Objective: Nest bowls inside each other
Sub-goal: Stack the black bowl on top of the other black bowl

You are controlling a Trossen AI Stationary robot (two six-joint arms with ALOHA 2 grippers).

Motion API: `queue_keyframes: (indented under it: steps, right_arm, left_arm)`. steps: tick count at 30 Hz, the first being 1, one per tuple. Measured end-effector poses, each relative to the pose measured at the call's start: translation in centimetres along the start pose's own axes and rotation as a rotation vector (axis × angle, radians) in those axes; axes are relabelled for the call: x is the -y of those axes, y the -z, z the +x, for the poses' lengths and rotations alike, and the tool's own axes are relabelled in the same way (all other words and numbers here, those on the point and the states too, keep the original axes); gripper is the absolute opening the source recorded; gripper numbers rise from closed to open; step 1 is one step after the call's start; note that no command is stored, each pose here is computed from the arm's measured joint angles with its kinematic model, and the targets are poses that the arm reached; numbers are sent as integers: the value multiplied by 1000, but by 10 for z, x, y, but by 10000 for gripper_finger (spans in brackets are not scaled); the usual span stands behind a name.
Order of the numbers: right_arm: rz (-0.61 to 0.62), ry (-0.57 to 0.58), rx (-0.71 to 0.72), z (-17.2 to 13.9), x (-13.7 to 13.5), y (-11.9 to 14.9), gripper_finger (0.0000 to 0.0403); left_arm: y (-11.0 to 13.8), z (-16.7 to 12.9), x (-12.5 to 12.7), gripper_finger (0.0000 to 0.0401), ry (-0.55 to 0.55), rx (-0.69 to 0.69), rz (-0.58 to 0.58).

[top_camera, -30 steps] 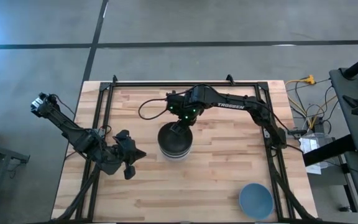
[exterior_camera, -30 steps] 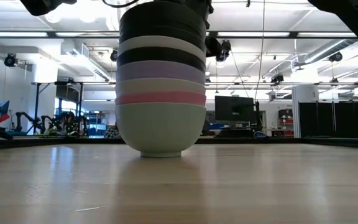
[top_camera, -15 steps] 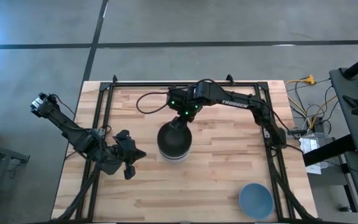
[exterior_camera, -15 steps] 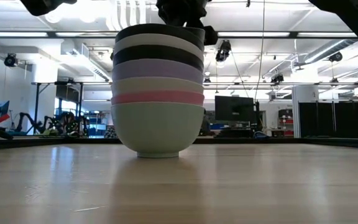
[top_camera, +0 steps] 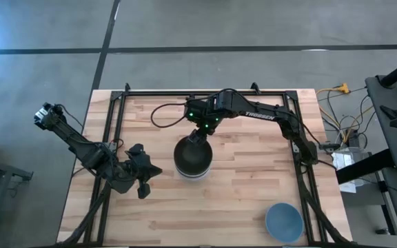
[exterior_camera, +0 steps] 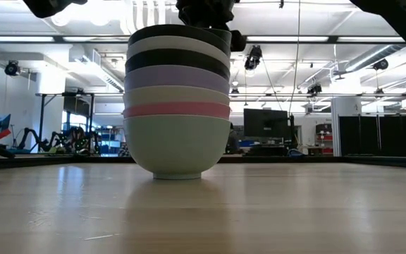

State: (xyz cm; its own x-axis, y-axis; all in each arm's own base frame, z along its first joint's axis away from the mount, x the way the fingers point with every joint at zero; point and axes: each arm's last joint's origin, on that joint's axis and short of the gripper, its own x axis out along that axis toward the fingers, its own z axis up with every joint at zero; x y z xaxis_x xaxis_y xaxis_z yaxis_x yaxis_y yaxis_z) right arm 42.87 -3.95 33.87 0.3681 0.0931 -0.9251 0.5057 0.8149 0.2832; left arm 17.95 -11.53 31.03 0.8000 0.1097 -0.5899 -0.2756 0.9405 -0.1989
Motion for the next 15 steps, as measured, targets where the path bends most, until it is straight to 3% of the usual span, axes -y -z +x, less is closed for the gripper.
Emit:
queue_keyframes:
  steps: [15]
  right_arm:
    - [-68,-49,94,-5,-5,-7,172]
  left_arm:
    - [0,0,0,12,4,2,-2]
